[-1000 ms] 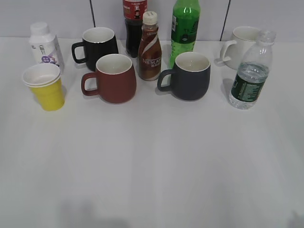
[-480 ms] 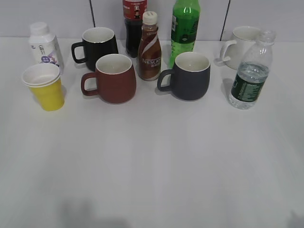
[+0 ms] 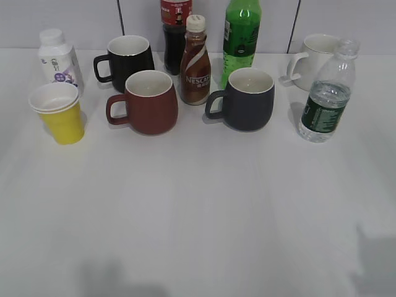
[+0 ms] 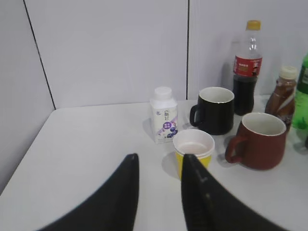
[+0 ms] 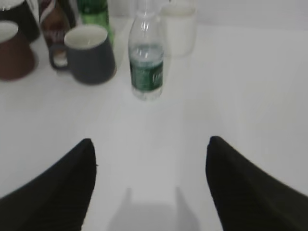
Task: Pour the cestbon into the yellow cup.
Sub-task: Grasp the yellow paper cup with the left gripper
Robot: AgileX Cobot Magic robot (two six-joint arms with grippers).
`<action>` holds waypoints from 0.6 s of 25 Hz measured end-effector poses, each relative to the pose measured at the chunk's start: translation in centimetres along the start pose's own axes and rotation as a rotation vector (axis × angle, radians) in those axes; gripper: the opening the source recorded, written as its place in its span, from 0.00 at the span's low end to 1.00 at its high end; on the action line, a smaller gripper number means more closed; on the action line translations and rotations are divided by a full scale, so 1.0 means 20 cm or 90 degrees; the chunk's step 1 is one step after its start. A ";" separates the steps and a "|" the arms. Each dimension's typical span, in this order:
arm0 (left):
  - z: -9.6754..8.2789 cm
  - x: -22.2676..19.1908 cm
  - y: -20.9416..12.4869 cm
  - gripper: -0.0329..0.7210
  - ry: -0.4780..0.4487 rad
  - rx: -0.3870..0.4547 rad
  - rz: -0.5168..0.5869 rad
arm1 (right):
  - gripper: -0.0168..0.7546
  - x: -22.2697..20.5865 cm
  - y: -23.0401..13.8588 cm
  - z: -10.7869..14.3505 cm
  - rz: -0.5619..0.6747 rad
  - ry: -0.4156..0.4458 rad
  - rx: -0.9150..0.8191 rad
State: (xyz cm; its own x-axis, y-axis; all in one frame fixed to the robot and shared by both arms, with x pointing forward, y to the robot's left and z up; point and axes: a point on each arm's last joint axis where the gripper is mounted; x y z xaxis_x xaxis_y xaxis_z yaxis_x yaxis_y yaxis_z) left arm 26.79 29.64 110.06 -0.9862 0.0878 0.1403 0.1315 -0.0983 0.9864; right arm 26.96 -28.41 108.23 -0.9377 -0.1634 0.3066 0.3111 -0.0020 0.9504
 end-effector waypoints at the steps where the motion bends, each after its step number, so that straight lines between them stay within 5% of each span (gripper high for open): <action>1: 0.00 -0.05 0.00 0.36 0.000 0.002 0.012 | 0.71 -0.03 0.02 -0.01 -0.009 -0.005 -0.003; 8: -0.01 -0.41 -0.09 0.36 -0.019 0.075 0.082 | 0.71 -0.19 0.11 -0.04 -0.058 -0.011 -0.011; 15: 0.00 -0.76 -0.18 0.37 0.003 0.094 0.127 | 0.71 -0.42 0.14 -0.04 -0.020 0.015 -0.008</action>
State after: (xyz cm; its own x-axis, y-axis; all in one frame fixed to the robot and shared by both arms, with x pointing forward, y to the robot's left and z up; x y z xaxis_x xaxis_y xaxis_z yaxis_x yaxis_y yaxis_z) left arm 41.23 28.73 104.33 -0.9395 0.0761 0.3340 0.3371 0.0319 0.9409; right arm 35.74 -27.75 108.32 -0.9430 -0.1865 0.2757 0.2842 -0.0195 0.9586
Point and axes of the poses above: a point on each arm's last joint axis where the gripper is mounted, x pointing back along that axis away from the gripper, z along the wrist's bending axis when the last joint is at zero, y = z × x, and after that the axes turned 2 degrees about -x, right-handed
